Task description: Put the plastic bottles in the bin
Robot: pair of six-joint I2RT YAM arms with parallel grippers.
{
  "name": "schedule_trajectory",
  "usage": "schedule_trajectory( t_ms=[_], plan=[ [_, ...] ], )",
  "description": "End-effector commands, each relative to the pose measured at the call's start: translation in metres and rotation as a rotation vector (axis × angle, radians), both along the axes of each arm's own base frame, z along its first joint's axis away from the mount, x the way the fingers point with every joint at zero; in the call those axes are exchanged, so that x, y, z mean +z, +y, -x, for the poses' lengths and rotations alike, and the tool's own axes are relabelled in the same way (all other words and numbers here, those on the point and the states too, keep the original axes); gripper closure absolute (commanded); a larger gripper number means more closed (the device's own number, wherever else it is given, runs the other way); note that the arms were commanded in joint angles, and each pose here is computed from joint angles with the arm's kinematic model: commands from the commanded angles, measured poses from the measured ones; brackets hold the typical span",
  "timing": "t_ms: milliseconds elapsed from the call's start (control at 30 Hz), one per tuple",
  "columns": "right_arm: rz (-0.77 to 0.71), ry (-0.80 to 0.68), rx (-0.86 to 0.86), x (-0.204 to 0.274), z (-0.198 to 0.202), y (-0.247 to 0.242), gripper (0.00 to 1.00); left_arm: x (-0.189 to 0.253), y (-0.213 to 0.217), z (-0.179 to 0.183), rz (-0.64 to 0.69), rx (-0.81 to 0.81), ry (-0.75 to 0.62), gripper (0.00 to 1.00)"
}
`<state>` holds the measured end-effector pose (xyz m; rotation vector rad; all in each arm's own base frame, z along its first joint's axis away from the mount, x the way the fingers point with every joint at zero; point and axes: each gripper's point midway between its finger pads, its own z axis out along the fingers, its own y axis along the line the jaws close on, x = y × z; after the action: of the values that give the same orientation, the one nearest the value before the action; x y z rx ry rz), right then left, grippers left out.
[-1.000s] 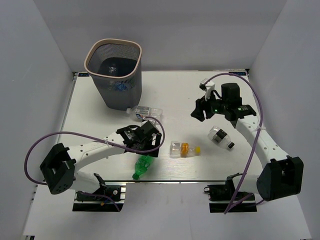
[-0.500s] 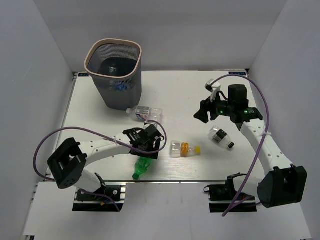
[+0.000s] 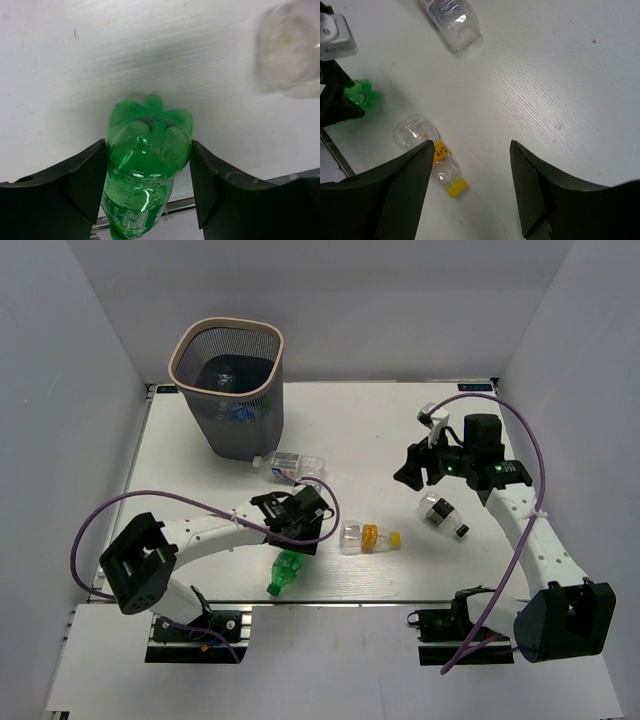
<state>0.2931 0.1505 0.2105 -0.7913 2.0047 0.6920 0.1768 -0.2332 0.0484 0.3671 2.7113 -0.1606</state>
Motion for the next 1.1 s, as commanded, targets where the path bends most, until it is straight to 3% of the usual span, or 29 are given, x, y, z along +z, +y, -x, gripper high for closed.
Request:
schedule_trajectory(
  t_ms=[0,100,233,367,600,800,1067],
  plan=[
    [0.008,-0.004,0.013,-0.001,0.010,-0.004,0.32,0.046,-0.022,-0.022,0.072,-0.032,-0.108,0.78],
    [0.015,0.004,0.011,-0.004,0.013,-0.007,0.32,0.101,-0.041,-0.042,0.143,-0.061,-0.212,0.85],
    [0.019,0.010,-0.003,-0.008,0.015,-0.011,0.32,0.201,-0.071,-0.072,0.302,-0.091,-0.390,0.88],
    [0.021,0.021,-0.009,-0.014,0.015,-0.013,0.32,0.283,-0.077,-0.112,0.360,-0.043,-0.604,0.88],
    [0.038,0.022,-0.006,-0.024,0.021,-0.017,0.35,0.427,-0.018,-0.197,0.343,0.253,-1.018,0.89],
    [0.066,-0.011,-0.004,-0.029,0.025,-0.023,0.35,0.482,0.054,-0.248,0.296,0.491,-1.201,0.86],
    [0.079,-0.028,-0.006,-0.031,0.027,-0.027,0.35,0.474,0.142,-0.288,0.148,0.733,-1.285,0.85]
  ],
)
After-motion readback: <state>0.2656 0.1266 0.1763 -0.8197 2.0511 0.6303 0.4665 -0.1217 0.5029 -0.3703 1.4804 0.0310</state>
